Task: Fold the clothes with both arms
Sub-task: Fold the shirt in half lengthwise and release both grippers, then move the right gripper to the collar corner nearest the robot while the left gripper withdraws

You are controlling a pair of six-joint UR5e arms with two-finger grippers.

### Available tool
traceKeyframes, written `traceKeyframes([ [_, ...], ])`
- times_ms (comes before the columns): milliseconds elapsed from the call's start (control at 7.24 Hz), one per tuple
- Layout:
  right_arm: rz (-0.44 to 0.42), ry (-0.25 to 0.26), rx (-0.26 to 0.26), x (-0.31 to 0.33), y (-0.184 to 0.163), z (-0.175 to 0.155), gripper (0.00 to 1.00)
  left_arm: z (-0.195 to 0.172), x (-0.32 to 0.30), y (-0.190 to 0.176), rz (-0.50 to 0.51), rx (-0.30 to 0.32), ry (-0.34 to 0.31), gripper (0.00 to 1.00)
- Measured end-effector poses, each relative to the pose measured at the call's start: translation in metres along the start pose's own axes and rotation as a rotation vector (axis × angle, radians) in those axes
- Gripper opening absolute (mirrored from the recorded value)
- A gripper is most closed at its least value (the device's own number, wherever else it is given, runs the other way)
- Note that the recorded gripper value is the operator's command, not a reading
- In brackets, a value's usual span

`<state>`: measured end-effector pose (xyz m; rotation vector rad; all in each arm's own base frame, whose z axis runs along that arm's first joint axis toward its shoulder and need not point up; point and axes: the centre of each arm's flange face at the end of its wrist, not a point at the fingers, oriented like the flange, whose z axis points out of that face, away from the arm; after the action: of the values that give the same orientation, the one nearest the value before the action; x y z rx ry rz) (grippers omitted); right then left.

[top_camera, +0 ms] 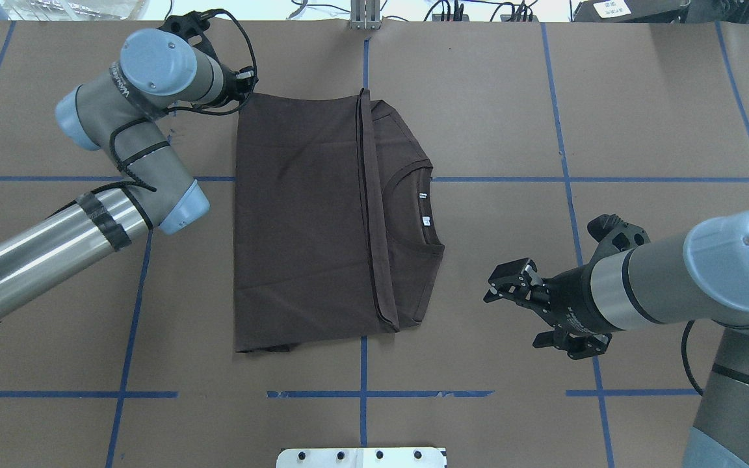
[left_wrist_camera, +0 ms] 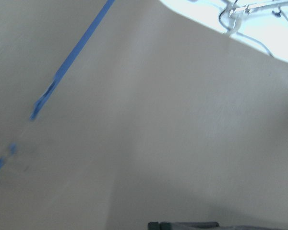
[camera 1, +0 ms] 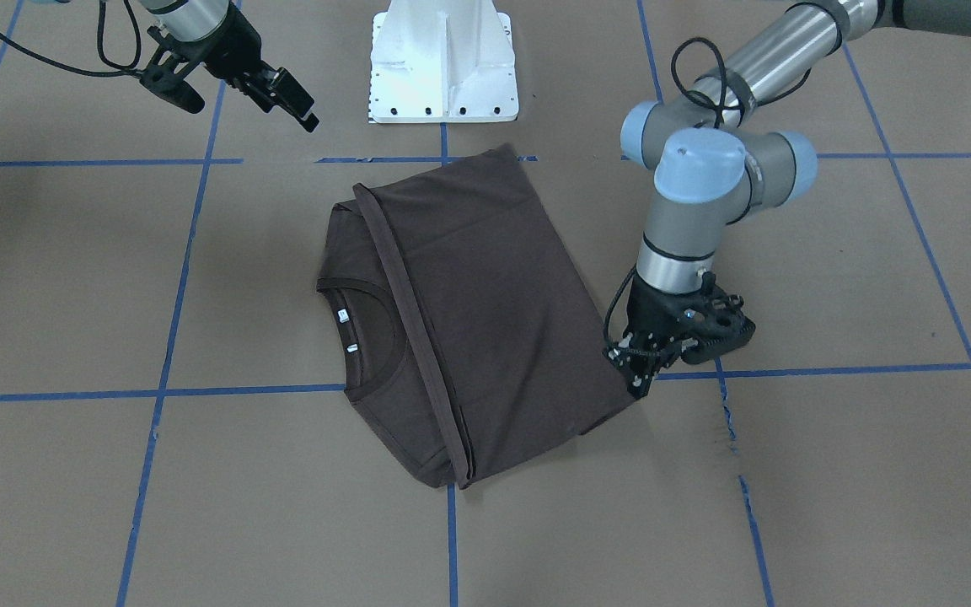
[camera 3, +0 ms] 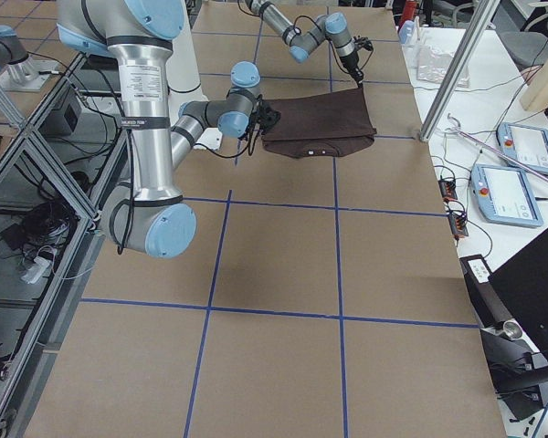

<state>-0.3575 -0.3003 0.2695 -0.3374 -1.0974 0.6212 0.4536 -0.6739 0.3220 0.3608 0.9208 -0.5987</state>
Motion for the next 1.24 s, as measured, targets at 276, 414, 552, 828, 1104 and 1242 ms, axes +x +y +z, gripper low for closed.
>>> traceKeyframes([
  [276, -0.006, -0.061, 0.054, -0.04, -0.005, 0.015, 1.0, 0.005, 0.008, -0.01, -0.001, -0.013, 0.026, 0.5],
  [414, -0.013, -0.072, 0.081, -0.073, -0.007, 0.043, 1.0, -0.01, 0.007, -0.006, 0.001, -0.059, 0.064, 0.5],
  [552, -0.049, -0.059, 0.099, -0.103, -0.009, 0.074, 1.0, -0.04, -0.011, 0.003, 0.007, -0.113, 0.117, 0.5],
  [828, -0.241, -0.01, 0.116, -0.139, -0.008, 0.123, 1.0, -0.104, -0.058, 0.019, 0.021, -0.189, 0.198, 0.5],
  [1104, -0.472, 0.047, 0.133, -0.166, 0.009, 0.169, 1.0, -0.123, -0.076, 0.024, 0.024, -0.213, 0.214, 0.5],
  [1242, -0.566, 0.089, 0.152, -0.171, 0.026, 0.187, 1.0, -0.124, -0.08, 0.025, 0.023, -0.217, 0.212, 0.5],
])
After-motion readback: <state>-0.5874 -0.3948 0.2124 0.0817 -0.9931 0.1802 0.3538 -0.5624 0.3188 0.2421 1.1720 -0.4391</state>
